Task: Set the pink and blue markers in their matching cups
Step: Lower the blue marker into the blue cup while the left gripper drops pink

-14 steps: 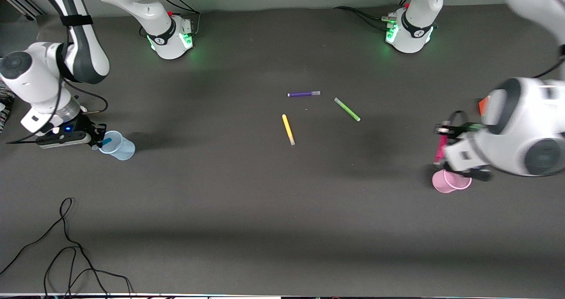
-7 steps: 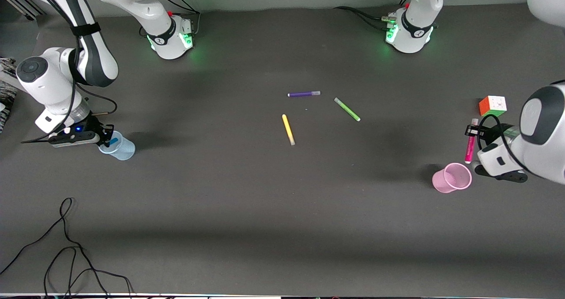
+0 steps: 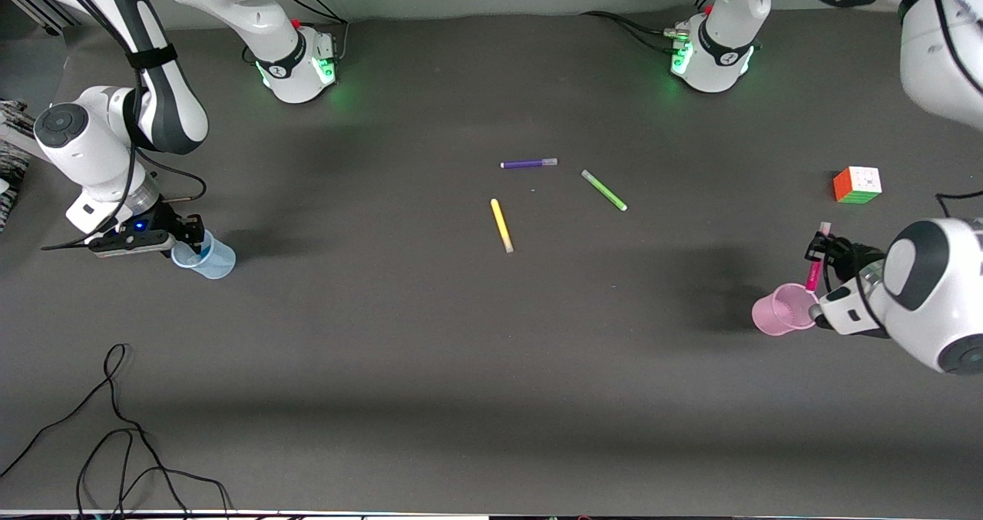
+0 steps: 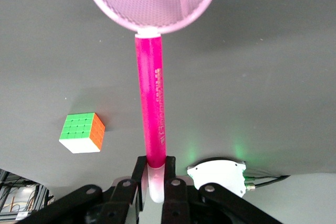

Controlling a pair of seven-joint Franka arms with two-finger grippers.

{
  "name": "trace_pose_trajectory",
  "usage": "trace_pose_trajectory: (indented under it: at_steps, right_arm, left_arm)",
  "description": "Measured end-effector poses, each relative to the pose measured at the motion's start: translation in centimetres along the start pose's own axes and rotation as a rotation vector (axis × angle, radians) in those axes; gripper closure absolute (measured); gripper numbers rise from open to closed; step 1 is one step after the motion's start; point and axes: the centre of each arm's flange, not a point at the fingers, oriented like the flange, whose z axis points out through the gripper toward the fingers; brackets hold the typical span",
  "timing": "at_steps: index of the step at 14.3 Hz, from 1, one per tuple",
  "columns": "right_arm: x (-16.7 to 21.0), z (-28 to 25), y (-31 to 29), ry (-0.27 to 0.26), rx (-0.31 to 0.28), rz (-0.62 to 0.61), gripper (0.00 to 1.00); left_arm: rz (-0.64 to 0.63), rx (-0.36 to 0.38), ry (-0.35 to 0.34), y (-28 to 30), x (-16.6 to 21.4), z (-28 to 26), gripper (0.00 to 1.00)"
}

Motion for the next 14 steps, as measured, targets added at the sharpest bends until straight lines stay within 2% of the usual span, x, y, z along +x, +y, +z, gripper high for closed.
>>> trace_pose_trajectory:
  at_steps: [2, 3, 8, 11, 12, 14]
  right_arm:
    - [0.9, -1.1, 0.1, 0.012, -0.002, -0.004, 0.09]
    - [1.5, -2.0, 0.0, 0.002, 0.002, -0.01, 0.0]
    - [4.5, -7.5, -1.0, -0.063, 0.033, -0.035, 0.0]
    - [7.9, -12.6, -2.3, -0.107, 0.119, -0.005, 0.0]
    - [9.1, -15.0, -2.7, -0.128, 0.135, -0.014, 0.0]
    - [11.0, -20.1, -3.0, -0.156, 0.146, -0.014, 0.0]
  left_arm:
    - [0.002, 0.01, -0.009, 0.6, 1.6, 0.9, 0.84]
    - [0.004, 0.016, -0.002, 1.0, 2.3, 1.0, 0.84]
    - [0.006, 0.031, 0.059, 1.1, 3.6, 0.8, 0.84]
    - [0.006, 0.036, 0.093, 1.1, 4.2, 0.6, 0.83]
    - [0.006, 0.036, 0.097, 1.1, 4.2, 0.6, 0.79]
    - [0.005, 0.037, 0.101, 1.0, 4.2, 0.5, 0.6]
